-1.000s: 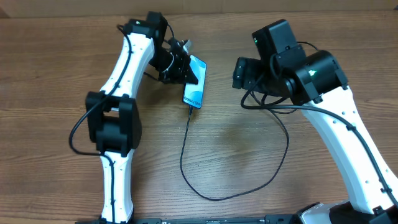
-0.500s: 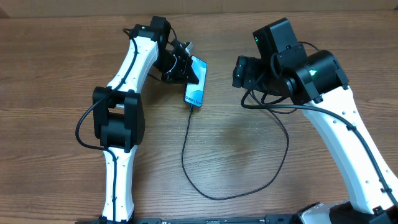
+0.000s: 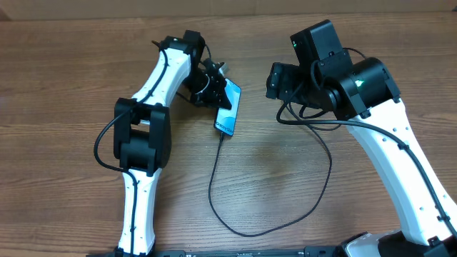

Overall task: Plug charger to phone and switch on socket
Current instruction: 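Lower the phone with the left gripper and lay it flat on the table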

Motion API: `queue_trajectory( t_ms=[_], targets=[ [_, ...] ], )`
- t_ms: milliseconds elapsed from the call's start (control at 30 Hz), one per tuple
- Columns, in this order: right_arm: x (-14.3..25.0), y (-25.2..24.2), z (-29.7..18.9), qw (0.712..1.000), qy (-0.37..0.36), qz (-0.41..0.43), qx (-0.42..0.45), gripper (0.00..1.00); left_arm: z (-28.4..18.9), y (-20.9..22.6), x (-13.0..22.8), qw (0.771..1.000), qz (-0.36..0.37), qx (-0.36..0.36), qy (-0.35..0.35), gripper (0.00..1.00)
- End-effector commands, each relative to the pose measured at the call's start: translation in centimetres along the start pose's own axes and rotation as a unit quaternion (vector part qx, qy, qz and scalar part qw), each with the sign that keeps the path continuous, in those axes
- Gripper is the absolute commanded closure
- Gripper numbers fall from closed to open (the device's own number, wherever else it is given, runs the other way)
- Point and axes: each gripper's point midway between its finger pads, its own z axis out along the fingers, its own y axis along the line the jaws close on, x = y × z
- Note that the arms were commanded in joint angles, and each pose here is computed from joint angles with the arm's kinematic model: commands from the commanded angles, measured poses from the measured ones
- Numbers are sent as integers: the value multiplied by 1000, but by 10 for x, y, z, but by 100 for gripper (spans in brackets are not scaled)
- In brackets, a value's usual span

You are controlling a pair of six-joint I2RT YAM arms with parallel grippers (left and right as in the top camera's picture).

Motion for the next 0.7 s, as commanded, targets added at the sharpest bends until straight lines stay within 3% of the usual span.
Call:
queue_trajectory(
  t_ms=[0,400,667],
  targets=[
    [-7,3,-10,1000,-16,4,-11,13,5,9,-1,999,-41,-22,-5,96],
    [-5,2,-10,1000,-14,4,-9,12,3,34,-2,992,-89,-93,-14,92],
    [-2,0,-10,1000,-7,4,-5,11,3,35,-2,992,-89,-94,-14,65]
  ],
)
